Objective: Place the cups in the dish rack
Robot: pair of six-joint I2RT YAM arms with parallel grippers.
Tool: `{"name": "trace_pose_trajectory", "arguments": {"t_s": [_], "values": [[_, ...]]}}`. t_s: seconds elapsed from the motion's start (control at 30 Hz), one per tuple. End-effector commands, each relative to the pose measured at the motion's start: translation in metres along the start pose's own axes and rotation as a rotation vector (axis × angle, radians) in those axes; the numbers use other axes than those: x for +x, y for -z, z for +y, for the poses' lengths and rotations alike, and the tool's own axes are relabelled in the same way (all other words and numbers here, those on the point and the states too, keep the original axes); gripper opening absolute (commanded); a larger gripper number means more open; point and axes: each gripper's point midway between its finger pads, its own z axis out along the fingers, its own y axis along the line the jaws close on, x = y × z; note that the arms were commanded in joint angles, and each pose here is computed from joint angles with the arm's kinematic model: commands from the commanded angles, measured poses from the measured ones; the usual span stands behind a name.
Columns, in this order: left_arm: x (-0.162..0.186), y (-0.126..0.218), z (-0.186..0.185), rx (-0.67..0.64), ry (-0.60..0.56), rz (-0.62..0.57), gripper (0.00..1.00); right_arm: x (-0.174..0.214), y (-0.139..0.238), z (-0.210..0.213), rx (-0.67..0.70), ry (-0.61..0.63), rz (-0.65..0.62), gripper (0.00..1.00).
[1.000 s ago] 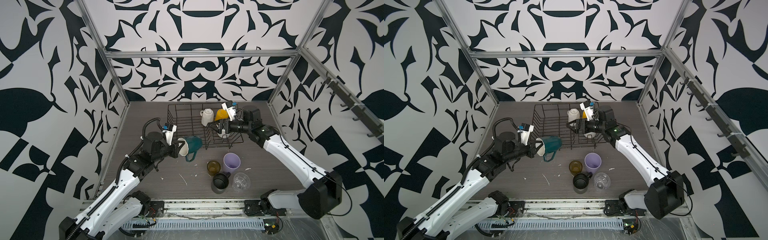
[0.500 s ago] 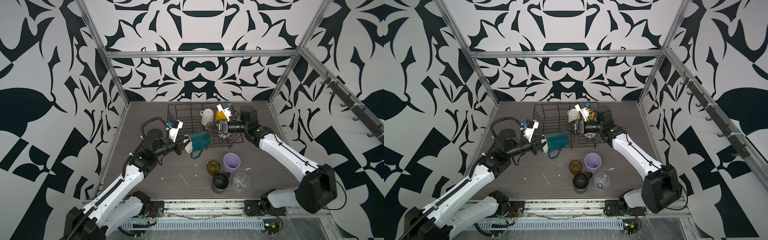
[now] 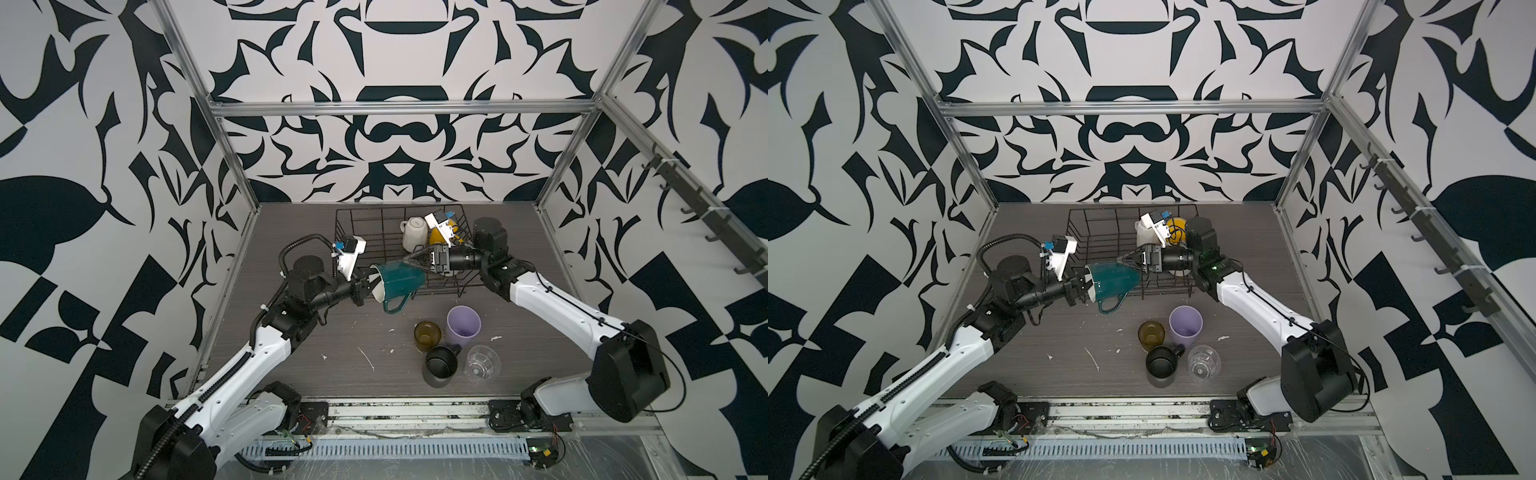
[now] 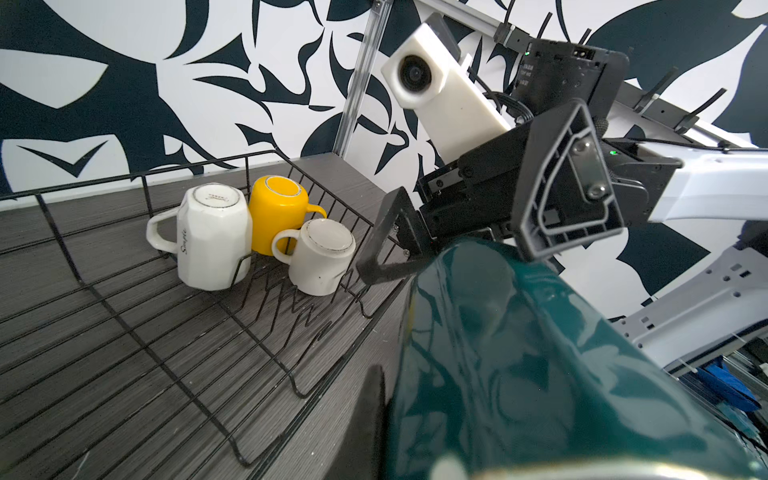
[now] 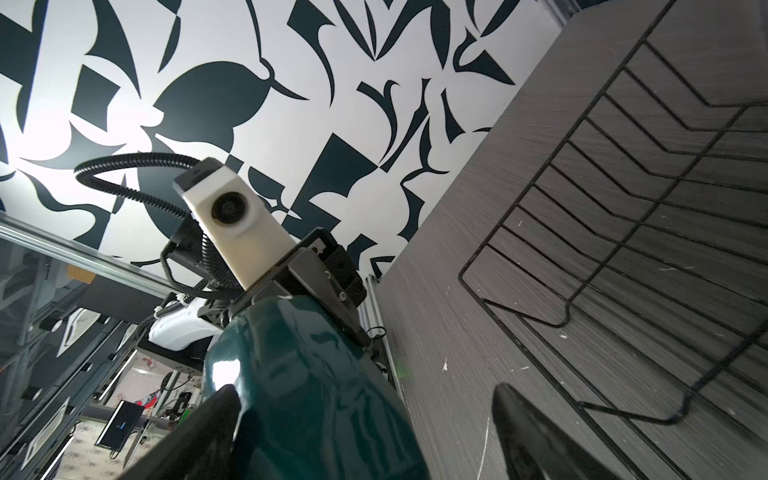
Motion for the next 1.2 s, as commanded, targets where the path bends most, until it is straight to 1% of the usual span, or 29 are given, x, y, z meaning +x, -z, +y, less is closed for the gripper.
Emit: {"name": "trace_pose_trajectory", "arguments": {"t_s": [0.0, 0.47, 0.53, 0.57, 0.63, 0.77, 0.9, 1.1, 1.17], "values": [[-0.039, 0.005, -0.019, 0.073, -0.071, -0.143, 0.00, 0.002, -0.007, 0.017, -0.071, 0.031, 0.008, 0.97], [-0.051, 0.007, -0.012, 0.067, -0.063, -0.185, 0.00, 0.011, -0.013, 0.025, -0.104, 0.021, 0.022, 0.97], [-0.052, 0.005, -0.009, 0.058, -0.035, -0.184, 0.00, 0.012, -0.012, 0.028, -0.110, 0.030, 0.023, 0.97], [-0.053, 0.005, -0.004, 0.048, -0.004, -0.182, 0.00, 0.012, -0.013, 0.029, -0.114, 0.035, 0.023, 0.97], [-0.056, 0.003, -0.003, 0.071, 0.039, -0.166, 0.00, 0.013, -0.013, 0.028, -0.113, 0.035, 0.024, 0.97], [-0.058, 0.000, -0.002, 0.087, 0.070, -0.165, 0.00, 0.014, -0.014, 0.030, -0.118, 0.039, 0.028, 0.96], [-0.060, -0.003, -0.003, 0.108, 0.083, -0.168, 0.00, 0.015, -0.016, 0.030, -0.120, 0.041, 0.031, 0.94], [-0.061, -0.004, -0.004, 0.122, 0.083, -0.179, 0.00, 0.016, -0.021, 0.032, -0.133, 0.035, 0.049, 0.85], [-0.062, -0.003, -0.007, 0.138, 0.076, -0.184, 0.00, 0.018, -0.024, 0.035, -0.146, 0.041, 0.063, 0.87]]}}
